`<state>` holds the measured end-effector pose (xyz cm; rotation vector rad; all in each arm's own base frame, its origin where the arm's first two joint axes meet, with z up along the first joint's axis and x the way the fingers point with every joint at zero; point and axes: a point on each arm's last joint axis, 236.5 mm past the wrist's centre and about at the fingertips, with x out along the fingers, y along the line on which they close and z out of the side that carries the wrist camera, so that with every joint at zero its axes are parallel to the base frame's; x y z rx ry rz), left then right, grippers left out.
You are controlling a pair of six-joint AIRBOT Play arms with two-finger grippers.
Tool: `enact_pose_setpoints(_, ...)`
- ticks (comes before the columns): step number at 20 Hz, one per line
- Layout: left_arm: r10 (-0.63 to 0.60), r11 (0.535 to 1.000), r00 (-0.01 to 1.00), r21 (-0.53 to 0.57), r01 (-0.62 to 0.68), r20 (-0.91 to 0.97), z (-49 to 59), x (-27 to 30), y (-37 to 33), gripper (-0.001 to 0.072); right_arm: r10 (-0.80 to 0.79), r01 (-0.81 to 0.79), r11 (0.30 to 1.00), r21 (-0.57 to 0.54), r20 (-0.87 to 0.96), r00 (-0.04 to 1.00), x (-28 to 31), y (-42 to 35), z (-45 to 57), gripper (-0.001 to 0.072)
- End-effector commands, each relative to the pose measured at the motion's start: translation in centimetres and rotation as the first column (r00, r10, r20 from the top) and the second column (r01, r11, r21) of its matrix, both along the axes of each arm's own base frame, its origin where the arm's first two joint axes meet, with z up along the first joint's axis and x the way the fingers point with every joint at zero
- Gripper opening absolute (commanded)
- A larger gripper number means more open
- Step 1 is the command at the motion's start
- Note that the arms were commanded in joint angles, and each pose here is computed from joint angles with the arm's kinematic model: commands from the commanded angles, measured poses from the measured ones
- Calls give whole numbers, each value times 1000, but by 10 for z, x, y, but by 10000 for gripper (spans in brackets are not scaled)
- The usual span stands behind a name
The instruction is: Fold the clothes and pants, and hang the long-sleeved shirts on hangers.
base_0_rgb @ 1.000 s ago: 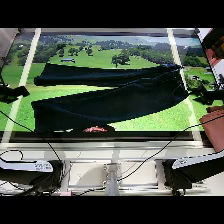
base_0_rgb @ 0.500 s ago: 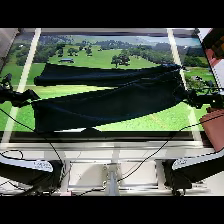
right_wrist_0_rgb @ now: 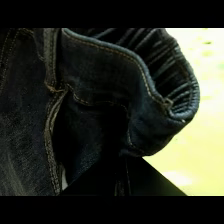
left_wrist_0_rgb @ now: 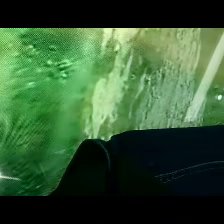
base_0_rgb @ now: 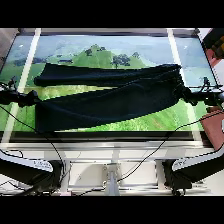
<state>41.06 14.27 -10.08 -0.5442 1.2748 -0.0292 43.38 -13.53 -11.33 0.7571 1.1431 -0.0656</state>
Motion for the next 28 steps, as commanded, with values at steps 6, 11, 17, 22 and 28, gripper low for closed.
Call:
enact_pose_setpoints(6,41,999,978,3,-43,207,24,45,6,26,44,-44,999,0,-7,999,-5,6,2,68)
enact_pose_setpoints(11,94,962,883,185,-199,459,92,101,63,26,83,-84,995,-51,-29,996,-24,7,12,67)
enact_pose_setpoints(17,78,949,861,227,-218,503,80,131,47,27,-12,11,992,-125,-4,1000,-70,19,13,67)
enact_pose_setpoints(22,80,937,845,248,-245,529,81,140,49,70,-124,132,983,-125,70,990,-66,16,26,109)
enact_pose_setpoints(28,37,976,889,176,-131,456,89,116,23,686,-108,118,988,-98,101,989,-67,27,52,453)
